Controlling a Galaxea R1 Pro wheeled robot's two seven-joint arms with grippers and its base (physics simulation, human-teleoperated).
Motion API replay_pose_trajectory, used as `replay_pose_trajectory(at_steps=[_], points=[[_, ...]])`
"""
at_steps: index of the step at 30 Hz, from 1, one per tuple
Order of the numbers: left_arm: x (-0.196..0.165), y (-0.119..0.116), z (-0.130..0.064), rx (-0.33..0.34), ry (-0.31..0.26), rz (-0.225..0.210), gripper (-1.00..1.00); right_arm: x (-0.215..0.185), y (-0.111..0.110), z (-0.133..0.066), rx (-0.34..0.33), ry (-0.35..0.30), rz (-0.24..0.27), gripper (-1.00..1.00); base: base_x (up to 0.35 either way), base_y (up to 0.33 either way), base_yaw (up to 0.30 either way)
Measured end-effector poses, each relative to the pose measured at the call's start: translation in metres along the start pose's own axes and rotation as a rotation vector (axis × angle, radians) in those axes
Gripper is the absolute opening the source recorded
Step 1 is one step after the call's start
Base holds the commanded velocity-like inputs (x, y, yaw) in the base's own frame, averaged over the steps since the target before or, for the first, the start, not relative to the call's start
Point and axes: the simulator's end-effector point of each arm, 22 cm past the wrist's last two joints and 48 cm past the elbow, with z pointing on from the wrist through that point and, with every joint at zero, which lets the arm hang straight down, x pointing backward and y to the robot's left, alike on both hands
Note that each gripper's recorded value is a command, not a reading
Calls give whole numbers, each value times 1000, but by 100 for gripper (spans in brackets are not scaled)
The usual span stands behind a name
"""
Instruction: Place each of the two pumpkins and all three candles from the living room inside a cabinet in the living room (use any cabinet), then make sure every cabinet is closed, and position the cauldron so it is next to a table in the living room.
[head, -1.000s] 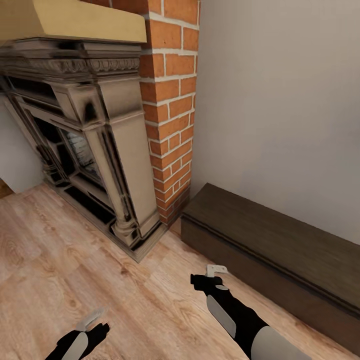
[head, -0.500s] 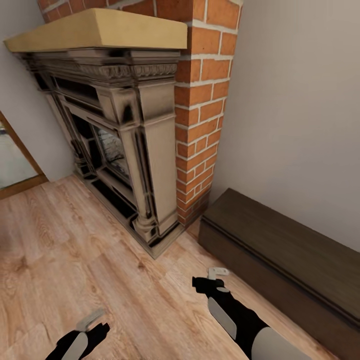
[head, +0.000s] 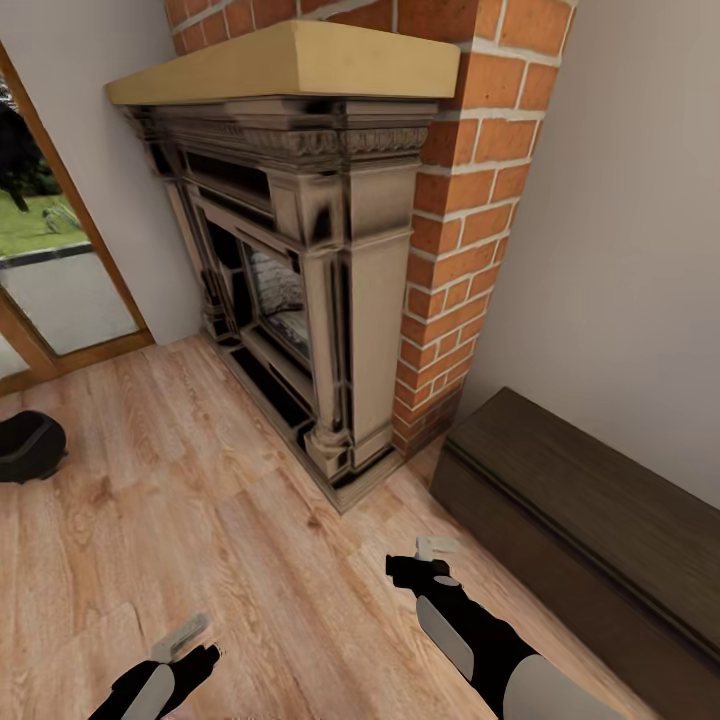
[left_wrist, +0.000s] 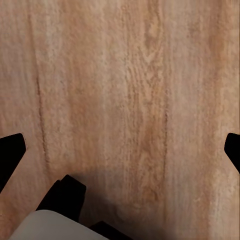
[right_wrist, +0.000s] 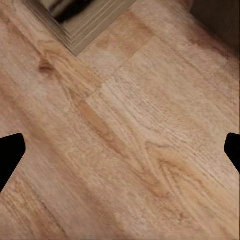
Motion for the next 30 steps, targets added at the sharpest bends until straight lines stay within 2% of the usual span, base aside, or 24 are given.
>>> replay_pose_trajectory(at_steps=[6, 18, 23, 27, 30], points=[[-1, 0, 0, 0, -6, -1, 100, 0, 0, 0, 0, 0, 0, 100, -96, 78, 291], [-1, -1, 0, 1, -8, -1, 100, 0, 0, 0, 0, -1, -2, 100, -67, 236, 291], [-4, -1, 0, 1, -20, -7, 100, -4, -1, 0, 7, -18, -29, 100, -1, 190, 291], [-6, -1, 0, 2, -30, -10, 100, -6, -1, 0, 8, -34, -34, 100, 0, 39, 291], [-6, -2, 0, 3, -32, -11, 100, -3, 3, -1, 3, -35, -57, 100, 0, 9, 291]])
